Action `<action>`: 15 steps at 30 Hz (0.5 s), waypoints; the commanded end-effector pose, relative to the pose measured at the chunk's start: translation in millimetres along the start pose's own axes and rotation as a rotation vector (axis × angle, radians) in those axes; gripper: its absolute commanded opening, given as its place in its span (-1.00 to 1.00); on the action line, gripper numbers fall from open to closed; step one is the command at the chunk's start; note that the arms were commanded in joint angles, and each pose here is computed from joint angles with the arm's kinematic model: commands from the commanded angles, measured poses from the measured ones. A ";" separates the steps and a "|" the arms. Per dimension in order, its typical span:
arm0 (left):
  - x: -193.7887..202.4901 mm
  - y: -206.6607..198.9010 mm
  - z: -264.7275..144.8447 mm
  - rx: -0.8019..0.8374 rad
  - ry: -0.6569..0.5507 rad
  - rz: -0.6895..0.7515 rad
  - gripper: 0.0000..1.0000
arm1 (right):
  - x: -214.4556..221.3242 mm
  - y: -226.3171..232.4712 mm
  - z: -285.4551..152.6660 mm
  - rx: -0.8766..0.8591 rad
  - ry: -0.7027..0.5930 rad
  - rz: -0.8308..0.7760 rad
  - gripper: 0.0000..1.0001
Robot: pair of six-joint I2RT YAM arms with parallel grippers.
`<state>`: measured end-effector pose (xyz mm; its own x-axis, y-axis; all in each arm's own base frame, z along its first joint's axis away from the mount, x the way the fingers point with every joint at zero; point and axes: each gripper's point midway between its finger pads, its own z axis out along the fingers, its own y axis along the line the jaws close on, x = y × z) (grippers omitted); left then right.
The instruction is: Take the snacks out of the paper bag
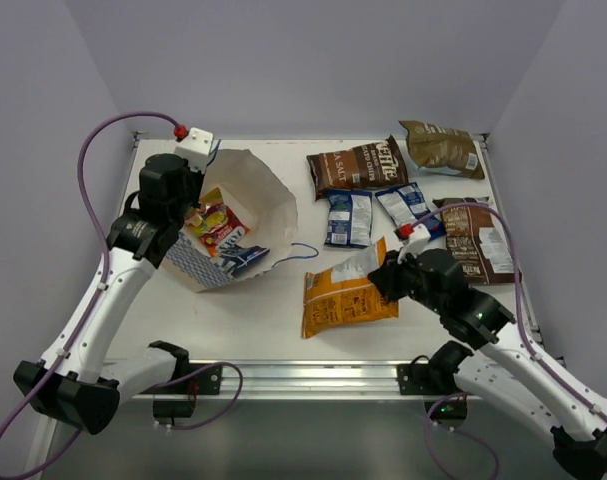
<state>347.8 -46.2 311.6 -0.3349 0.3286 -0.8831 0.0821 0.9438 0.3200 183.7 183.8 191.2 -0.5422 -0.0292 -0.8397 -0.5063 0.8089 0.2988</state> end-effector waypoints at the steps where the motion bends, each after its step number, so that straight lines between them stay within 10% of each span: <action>1: -13.7 -12.3 -3.0 0.073 -0.085 0.002 -1.00 | 2.7 -59.1 -7.9 0.260 -0.080 0.269 -0.54; 3: -11.1 -14.6 -3.8 0.085 -0.080 0.003 -1.00 | 13.1 -92.4 -20.4 0.445 -0.091 0.378 0.15; 7: -14.0 -19.8 -7.6 0.123 -0.100 0.009 -1.00 | 1.9 -110.9 -45.6 0.590 -0.112 0.449 0.90; 15: -15.7 -39.2 -15.3 0.242 -0.120 0.025 -1.00 | -111.3 -35.0 -44.9 0.180 -0.248 0.107 0.84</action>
<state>339.3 -72.6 301.1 -0.2999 0.3509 -0.8871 0.2467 0.9268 0.2832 223.0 96.9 228.9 -0.5263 0.2730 -0.8053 -0.0284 0.9409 0.3376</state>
